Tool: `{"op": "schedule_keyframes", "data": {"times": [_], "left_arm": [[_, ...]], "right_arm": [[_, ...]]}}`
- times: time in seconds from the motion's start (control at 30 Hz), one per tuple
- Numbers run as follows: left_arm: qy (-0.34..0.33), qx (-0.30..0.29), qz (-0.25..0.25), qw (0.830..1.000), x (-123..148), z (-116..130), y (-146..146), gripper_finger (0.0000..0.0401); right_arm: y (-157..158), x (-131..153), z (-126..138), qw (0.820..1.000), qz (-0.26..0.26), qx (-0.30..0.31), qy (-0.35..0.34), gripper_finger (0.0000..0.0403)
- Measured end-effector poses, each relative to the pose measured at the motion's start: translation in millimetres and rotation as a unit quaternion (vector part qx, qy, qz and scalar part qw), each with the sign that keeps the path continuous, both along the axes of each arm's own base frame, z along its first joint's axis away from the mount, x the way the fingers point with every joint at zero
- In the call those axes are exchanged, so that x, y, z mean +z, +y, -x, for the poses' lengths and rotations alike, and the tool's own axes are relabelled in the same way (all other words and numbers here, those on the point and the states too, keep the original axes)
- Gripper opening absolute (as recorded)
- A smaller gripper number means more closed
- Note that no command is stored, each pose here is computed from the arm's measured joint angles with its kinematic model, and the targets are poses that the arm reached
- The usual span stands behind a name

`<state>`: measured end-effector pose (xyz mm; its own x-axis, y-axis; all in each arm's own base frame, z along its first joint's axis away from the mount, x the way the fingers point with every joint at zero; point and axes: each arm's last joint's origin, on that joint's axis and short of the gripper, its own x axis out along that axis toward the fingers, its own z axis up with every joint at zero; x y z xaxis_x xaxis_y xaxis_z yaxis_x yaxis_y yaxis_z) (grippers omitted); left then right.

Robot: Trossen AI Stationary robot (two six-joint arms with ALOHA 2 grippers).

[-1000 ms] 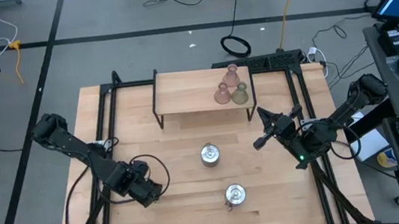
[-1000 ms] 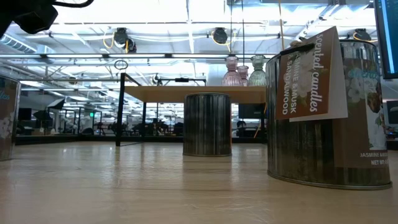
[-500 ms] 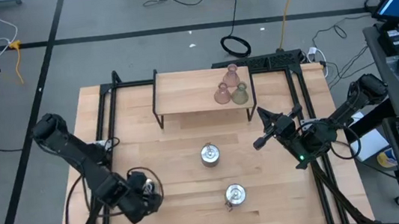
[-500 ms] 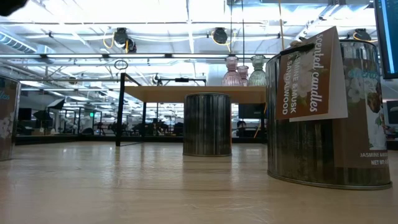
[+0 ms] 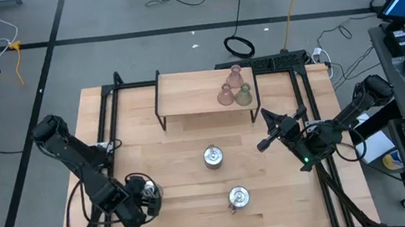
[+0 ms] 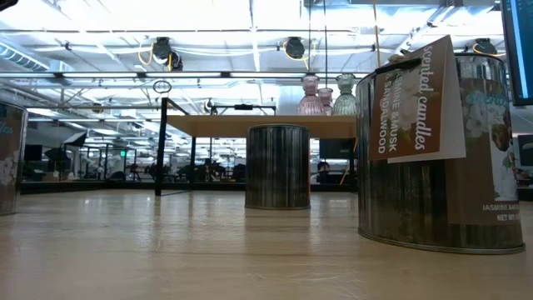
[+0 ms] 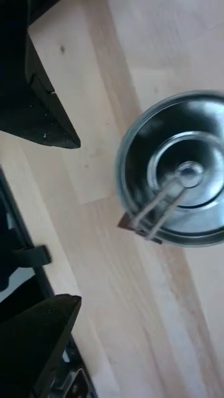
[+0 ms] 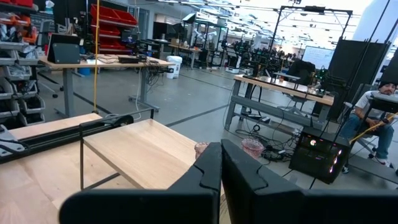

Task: Pick & Place candle stick holders
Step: Put the left scented candle on the shelf

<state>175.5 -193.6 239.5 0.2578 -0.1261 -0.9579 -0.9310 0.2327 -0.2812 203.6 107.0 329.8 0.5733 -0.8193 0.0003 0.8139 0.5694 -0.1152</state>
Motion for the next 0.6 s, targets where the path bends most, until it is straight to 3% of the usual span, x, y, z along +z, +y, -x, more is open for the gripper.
{"op": "schedule_keyframes", "data": {"times": [0.2, 0.6], "left_arm": [[-0.006, 0.011, -0.032, 0.999, -0.7, 1.3, 3.9, 0.0399], [0.049, 0.051, -0.078, 0.994, -3.0, 11.4, 14.8, 0.0399]], "right_arm": [[0.0, 0.0, 0.0, 1.0, 0.0, 0.0, 0.0, 0.0], [0.0, 0.0, 0.0, 1.0, 0.0, 0.0, 0.0, 0.0]]}}
